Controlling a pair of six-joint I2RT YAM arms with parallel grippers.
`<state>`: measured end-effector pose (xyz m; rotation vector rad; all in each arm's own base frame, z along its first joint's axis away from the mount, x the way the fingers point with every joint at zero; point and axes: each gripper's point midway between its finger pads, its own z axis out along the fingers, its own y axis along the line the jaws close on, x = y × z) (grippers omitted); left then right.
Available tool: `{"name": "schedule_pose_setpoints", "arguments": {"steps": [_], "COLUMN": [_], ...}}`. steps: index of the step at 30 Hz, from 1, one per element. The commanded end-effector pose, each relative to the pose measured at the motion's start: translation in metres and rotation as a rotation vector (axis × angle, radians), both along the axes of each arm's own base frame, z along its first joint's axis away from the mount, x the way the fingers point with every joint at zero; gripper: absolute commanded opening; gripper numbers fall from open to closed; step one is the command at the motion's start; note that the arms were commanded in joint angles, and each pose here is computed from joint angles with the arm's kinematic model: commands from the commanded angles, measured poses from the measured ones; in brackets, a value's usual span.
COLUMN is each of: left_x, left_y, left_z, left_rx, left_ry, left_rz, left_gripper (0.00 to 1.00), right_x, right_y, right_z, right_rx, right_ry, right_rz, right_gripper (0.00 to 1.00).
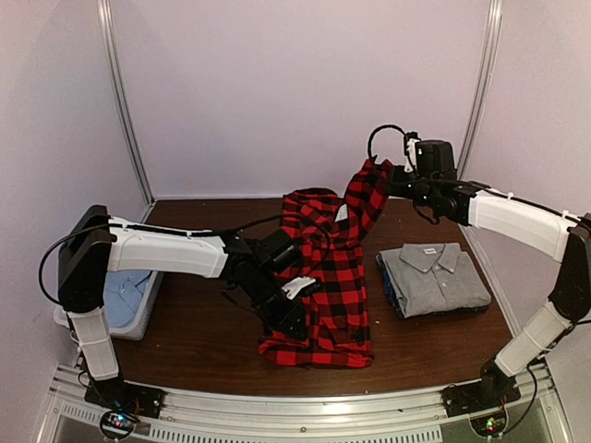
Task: Fold and stack the long sleeve shirts
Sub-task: Fold the 1/3-folded shirt at the center of the board, then place the sleeve of the rectangle-folded shirt.
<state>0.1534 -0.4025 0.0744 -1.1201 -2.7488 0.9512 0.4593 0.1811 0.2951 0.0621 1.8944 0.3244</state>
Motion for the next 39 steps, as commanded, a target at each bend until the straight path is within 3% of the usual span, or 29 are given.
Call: {"name": "schedule_pose_setpoints", "arguments": {"steps": [1, 5, 11, 23, 28, 39], "left_x": [-0.002, 0.000, 0.020, 0.104, 0.110, 0.110], "left_y": [-0.011, -0.015, -0.015, 0.047, 0.060, 0.069], "left_z": [0.006, 0.019, 0.050, 0.068, 0.057, 0.041], "left_rx": [-0.052, -0.085, -0.148, -0.233, -0.229, -0.223], "left_ry": [-0.010, -0.019, -0.061, -0.086, -0.082, -0.072], "left_rz": [-0.028, -0.032, 0.017, 0.353, 0.393, 0.427], "left_gripper": [0.24, 0.32, 0.33, 0.32, 0.30, 0.29], "right_x": [-0.023, -0.038, -0.059, -0.104, -0.132, -0.183], "right_y": [-0.009, -0.003, 0.019, 0.106, 0.147, 0.199], "right_z": [-0.004, -0.022, -0.047, -0.104, -0.133, -0.195], "right_rx": [0.088, 0.121, 0.192, 0.198, 0.236, 0.127], "right_ry": [0.008, 0.046, 0.116, 0.289, 0.379, 0.535], "right_rz": [0.000, 0.054, 0.178, 0.424, 0.514, 0.640], "right_gripper": [0.00, 0.00, 0.00, 0.00, 0.00, 0.00]}}
